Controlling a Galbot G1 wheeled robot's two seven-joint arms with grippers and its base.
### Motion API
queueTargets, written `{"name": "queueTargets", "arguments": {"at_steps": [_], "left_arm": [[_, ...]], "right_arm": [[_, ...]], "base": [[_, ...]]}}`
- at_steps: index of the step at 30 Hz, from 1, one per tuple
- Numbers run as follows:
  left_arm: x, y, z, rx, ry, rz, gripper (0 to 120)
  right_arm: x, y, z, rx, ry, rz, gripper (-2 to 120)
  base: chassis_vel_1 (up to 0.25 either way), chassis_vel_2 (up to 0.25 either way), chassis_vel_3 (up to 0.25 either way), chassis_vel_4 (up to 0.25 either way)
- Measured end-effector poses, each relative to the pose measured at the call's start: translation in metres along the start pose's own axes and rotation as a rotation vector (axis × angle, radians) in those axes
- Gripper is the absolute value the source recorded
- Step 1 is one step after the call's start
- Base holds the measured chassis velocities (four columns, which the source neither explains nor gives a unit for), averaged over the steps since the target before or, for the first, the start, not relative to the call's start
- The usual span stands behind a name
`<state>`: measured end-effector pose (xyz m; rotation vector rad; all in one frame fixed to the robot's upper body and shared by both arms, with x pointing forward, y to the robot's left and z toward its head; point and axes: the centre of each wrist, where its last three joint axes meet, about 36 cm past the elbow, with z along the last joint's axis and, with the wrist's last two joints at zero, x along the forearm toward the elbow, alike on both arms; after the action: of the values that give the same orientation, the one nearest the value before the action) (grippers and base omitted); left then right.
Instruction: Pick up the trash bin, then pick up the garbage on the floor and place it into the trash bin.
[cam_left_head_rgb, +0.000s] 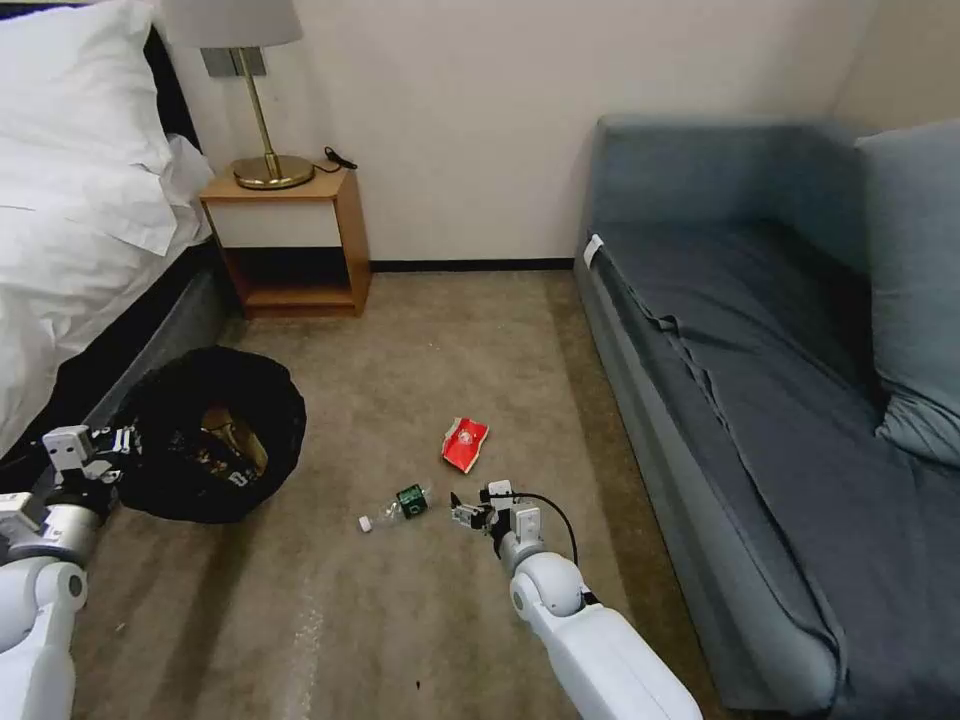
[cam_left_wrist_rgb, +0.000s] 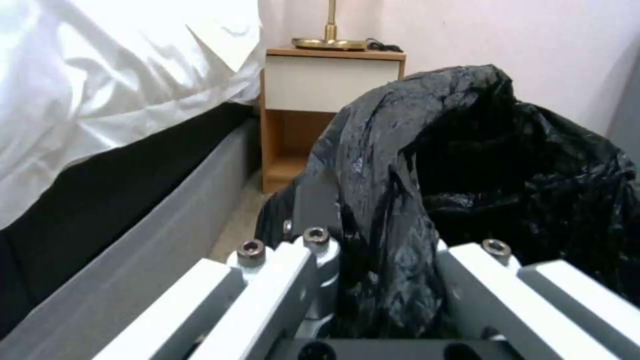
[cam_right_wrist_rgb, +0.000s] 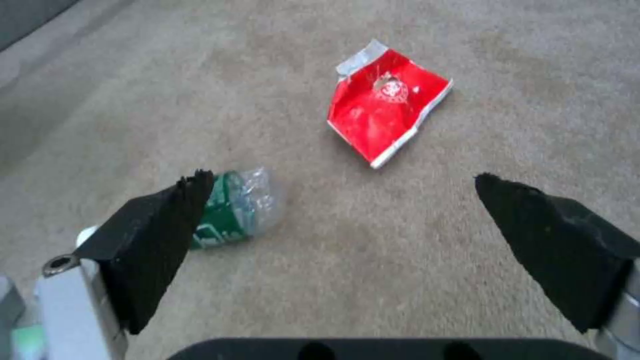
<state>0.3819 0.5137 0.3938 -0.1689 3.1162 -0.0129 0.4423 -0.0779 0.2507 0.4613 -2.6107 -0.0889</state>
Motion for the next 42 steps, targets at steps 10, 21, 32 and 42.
{"name": "queueTargets", "arguments": {"at_steps": [10, 21, 32, 42], "left_arm": [[0.003, -0.002, 0.007, 0.001, 0.008, 0.004, 5], [0.002, -0.001, 0.008, -0.003, 0.011, 0.004, 5], [0.002, 0.001, 0.009, -0.006, 0.01, 0.002, 5], [0.002, -0.003, 0.014, -0.007, 0.011, 0.011, 5]], "right_arm": [[-0.002, 0.003, 0.001, -0.002, 0.002, 0.003, 100], [-0.005, 0.007, 0.004, 0.001, 0.008, 0.004, 100], [-0.009, 0.009, 0.006, 0.009, 0.013, 0.002, 100], [-0.009, 0.007, 0.009, 0.015, 0.018, 0.008, 100]], "base": [[-0.063, 0.052, 0.058, -0.053], [-0.053, 0.053, 0.057, -0.056], [-0.067, 0.067, 0.056, -0.055], [-0.067, 0.063, 0.065, -0.06]]}}
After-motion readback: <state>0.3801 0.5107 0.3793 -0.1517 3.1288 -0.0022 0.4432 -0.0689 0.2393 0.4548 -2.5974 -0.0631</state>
